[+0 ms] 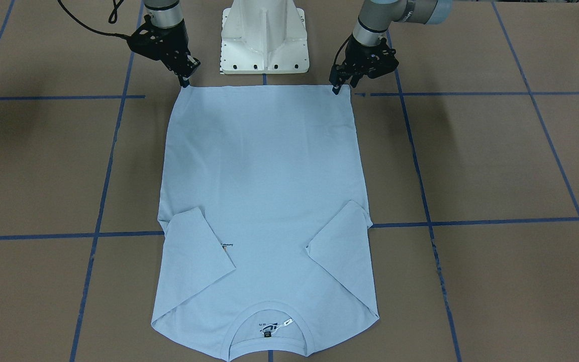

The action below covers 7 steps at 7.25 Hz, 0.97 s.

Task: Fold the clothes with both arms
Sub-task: 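Move both grippers to the shirt hem nearest the robot and grasp it, then lift the hem with both grippers and fold it toward the collar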

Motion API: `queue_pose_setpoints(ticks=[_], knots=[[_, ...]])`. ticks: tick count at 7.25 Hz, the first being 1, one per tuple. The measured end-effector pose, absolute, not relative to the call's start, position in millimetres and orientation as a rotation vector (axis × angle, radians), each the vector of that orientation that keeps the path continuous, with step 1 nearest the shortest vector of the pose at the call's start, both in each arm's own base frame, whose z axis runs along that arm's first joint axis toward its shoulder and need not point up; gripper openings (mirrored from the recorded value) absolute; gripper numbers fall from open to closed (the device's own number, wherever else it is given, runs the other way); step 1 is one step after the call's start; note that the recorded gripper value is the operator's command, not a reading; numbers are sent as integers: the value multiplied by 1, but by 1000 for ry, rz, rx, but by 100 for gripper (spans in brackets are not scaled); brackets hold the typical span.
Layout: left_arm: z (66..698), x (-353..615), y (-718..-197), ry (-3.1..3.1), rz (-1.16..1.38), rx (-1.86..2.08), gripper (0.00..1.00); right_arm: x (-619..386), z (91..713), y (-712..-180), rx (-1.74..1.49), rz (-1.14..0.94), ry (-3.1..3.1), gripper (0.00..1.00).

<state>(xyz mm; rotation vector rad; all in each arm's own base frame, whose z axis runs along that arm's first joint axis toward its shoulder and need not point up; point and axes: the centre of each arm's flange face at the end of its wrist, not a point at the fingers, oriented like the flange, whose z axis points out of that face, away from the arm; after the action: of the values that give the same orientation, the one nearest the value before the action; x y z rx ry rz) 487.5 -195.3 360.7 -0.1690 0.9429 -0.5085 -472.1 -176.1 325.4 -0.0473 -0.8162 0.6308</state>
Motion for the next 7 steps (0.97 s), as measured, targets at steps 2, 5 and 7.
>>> queue_pose_setpoints(ticks=[2, 5, 7], knots=[[361, 487, -195, 936, -528, -179, 0, -471, 323, -177, -48, 632, -822, 0], [357, 486, -195, 942, -550, -196, 0, -470, 322, -177, -50, 632, -825, 0], [340, 477, -192, 968, -574, -226, 0, -459, 309, -178, -58, 635, -854, 0]])
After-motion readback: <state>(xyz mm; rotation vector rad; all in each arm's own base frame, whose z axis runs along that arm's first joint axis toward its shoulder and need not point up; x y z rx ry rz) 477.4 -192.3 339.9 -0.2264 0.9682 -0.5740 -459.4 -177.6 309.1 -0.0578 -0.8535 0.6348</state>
